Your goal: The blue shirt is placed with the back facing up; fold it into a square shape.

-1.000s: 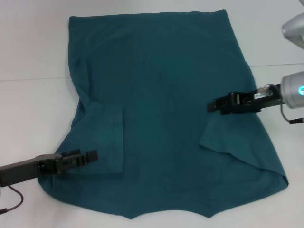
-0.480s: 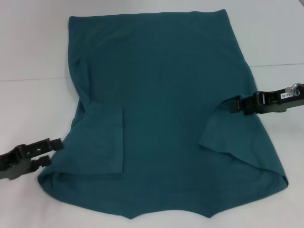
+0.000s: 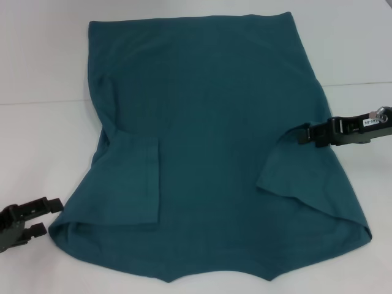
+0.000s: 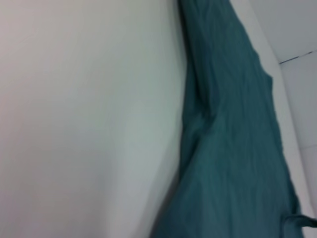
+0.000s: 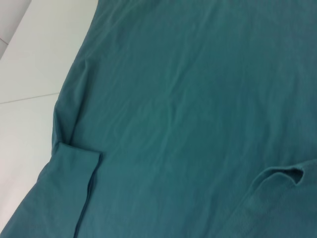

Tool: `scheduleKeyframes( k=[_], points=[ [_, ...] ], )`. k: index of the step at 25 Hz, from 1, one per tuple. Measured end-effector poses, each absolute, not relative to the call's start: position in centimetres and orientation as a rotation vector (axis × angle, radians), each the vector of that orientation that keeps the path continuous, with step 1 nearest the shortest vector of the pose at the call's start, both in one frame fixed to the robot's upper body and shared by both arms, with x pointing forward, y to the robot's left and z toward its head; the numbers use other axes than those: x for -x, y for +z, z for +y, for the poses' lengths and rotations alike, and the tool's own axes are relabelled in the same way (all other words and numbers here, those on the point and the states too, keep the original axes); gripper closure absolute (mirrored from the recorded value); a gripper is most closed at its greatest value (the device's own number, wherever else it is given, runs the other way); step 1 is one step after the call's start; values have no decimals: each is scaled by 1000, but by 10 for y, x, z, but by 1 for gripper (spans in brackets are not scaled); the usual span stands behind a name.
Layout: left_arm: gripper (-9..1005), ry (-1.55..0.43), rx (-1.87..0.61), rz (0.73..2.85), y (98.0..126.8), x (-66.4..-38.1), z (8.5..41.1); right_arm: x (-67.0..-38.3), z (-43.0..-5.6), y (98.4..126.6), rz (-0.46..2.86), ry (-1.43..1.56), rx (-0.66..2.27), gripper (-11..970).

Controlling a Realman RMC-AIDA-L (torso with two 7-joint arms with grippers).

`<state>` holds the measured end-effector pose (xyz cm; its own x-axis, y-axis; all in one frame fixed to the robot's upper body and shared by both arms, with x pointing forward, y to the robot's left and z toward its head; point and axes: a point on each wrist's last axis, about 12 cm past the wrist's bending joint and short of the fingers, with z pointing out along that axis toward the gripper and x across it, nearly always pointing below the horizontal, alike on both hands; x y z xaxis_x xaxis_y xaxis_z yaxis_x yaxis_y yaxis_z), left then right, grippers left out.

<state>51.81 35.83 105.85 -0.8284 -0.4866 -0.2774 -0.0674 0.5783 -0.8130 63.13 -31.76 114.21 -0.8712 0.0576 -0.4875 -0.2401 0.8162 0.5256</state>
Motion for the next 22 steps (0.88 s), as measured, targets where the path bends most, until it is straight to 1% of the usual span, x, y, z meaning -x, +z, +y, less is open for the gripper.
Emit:
scheduleKeyframes(
  k=[6,18,22],
  points=[
    [123,-1104,388,2331,1056,-526,355,-631,-316,1141,2504,816,136,396],
    [123,-1052,397,2337,1050,-530,354,-631,-317,1140,2504,814,131,401],
    [123,-1054,372,2375,1047,-531,348,-631,-318,1140,2501,810,124,403]
  ],
)
